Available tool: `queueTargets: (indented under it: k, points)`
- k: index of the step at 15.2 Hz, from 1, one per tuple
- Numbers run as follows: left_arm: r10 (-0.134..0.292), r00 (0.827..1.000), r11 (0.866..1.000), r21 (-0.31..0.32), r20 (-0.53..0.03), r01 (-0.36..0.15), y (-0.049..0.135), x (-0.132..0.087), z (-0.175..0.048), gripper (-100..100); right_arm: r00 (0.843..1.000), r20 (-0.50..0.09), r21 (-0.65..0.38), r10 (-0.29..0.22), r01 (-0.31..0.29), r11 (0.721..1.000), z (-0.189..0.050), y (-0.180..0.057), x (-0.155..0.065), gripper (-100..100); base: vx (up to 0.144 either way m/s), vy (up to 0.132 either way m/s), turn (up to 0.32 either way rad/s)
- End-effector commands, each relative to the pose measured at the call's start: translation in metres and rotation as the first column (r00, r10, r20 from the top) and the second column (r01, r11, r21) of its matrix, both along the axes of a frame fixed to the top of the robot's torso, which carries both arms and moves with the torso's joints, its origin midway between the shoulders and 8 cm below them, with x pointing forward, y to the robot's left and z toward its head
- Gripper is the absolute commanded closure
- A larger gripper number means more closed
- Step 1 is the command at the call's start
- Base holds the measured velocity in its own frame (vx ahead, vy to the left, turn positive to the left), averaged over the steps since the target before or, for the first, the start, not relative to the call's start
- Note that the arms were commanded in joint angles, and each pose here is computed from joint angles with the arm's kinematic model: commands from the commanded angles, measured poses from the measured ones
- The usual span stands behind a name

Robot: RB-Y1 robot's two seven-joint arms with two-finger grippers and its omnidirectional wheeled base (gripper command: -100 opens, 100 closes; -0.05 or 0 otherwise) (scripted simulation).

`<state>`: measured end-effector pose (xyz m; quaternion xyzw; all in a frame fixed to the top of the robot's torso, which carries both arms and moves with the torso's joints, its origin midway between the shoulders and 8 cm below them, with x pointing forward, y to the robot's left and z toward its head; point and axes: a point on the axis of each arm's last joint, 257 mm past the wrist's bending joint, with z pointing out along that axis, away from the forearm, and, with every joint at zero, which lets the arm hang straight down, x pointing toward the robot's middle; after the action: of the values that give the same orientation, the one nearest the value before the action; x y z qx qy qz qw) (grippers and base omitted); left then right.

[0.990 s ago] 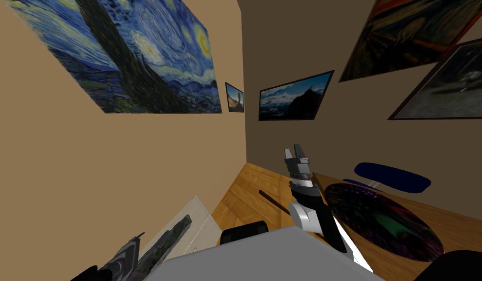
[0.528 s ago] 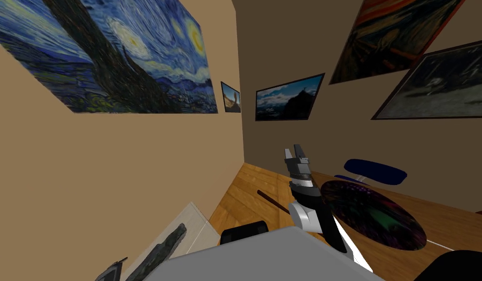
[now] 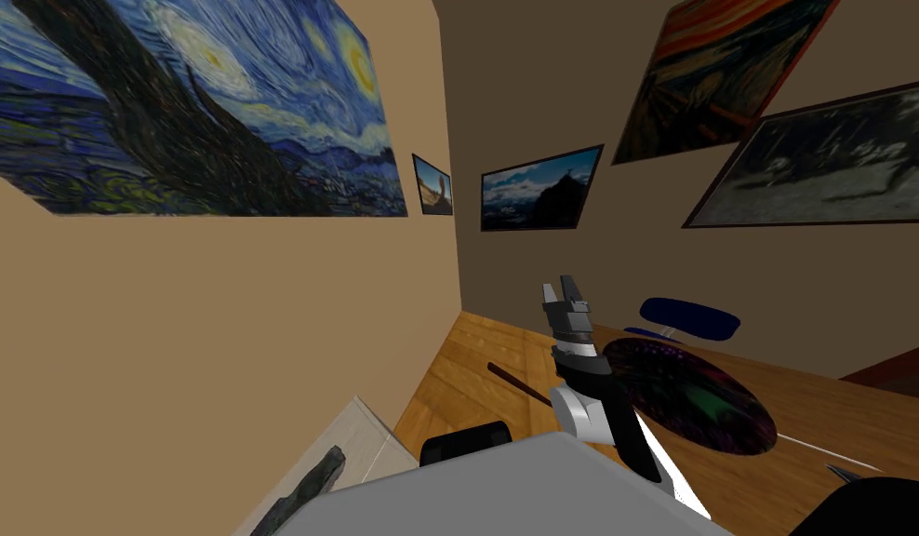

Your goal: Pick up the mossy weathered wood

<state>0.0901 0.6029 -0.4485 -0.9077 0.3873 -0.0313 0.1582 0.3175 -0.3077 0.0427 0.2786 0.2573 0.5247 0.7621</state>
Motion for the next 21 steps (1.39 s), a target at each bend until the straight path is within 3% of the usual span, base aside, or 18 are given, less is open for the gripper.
queueTargets:
  k: [1,3,4,5,6,9,12,13,15,16,19,20,21]
  points:
    - [0.051,0.998,0.998,-0.039,-0.042,-0.052,0.000,-0.022,-0.003,-100,1.000,0.000,0.000,0.000,0.000,1.000,0.000,0.000,0.000,0,0.030,0.020,-0.109]
    - [0.052,0.997,0.997,-0.046,-0.052,-0.054,-0.002,-0.025,-0.004,-100,1.000,0.000,0.000,0.000,0.000,1.000,0.000,0.000,0.000,0,0.027,0.017,-0.072]
    - [0.090,0.993,0.993,-0.074,-0.082,-0.096,-0.002,-0.040,-0.005,-100,1.000,0.000,0.000,0.000,0.000,1.000,0.000,0.000,0.000,0,0.021,0.011,-0.076]
    - [0.090,0.992,0.992,-0.078,-0.088,-0.097,-0.003,-0.042,-0.005,-100,1.000,0.000,0.000,0.000,0.000,1.000,0.000,0.000,0.000,0,0.024,0.014,-0.092]
    - [0.125,0.986,0.985,-0.101,-0.112,-0.137,-0.002,-0.055,-0.005,-100,1.000,0.000,0.000,0.000,0.000,1.000,0.000,0.000,0.000,0,0.035,0.020,-0.125]
    - [0.157,0.976,0.975,-0.132,-0.152,-0.177,-0.006,-0.071,-0.006,-100,1.000,0.000,0.000,0.000,0.000,1.000,0.000,0.000,0.000,0,0.033,0.024,-0.104]
    - [0.208,0.957,0.954,-0.175,-0.203,-0.244,-0.010,-0.094,-0.004,-100,1.000,0.000,0.000,0.000,0.000,1.000,0.000,0.000,0.000,0,0.030,0.026,-0.085]
    - [0.208,0.957,0.954,-0.175,-0.203,-0.244,-0.010,-0.094,-0.004,-100,1.000,0.000,0.000,0.000,0.000,1.000,0.000,0.000,0.000,0,0.026,0.027,-0.067]
    - [0.244,0.939,0.933,-0.206,-0.242,-0.296,-0.014,-0.111,-0.002,-100,1.000,0.000,0.000,0.000,0.000,1.000,0.000,0.000,0.000,0,0.025,0.029,-0.088]
    - [0.244,0.939,0.933,-0.206,-0.242,-0.296,-0.014,-0.111,-0.002,-100,1.000,0.000,0.000,0.000,0.000,1.000,0.000,0.000,0.000,0,0.023,0.034,-0.078]
    - [0.273,0.922,0.912,-0.231,-0.274,-0.339,-0.019,-0.124,0.000,-100,1.000,0.000,0.000,0.000,0.000,1.000,0.000,0.000,0.000,0,0.019,0.029,-0.067]
    - [0.264,0.928,0.920,-0.222,-0.262,-0.324,-0.016,-0.120,0.000,-100,1.000,0.000,0.000,0.000,0.000,1.000,0.000,0.000,0.000,0,0.011,0.018,-0.021]
    - [0.267,0.927,0.917,-0.225,-0.264,-0.328,-0.021,-0.121,-0.012,-100,1.000,0.000,0.000,0.000,0.000,1.000,0.000,0.000,0.000,0,-0.001,0.021,-0.004]
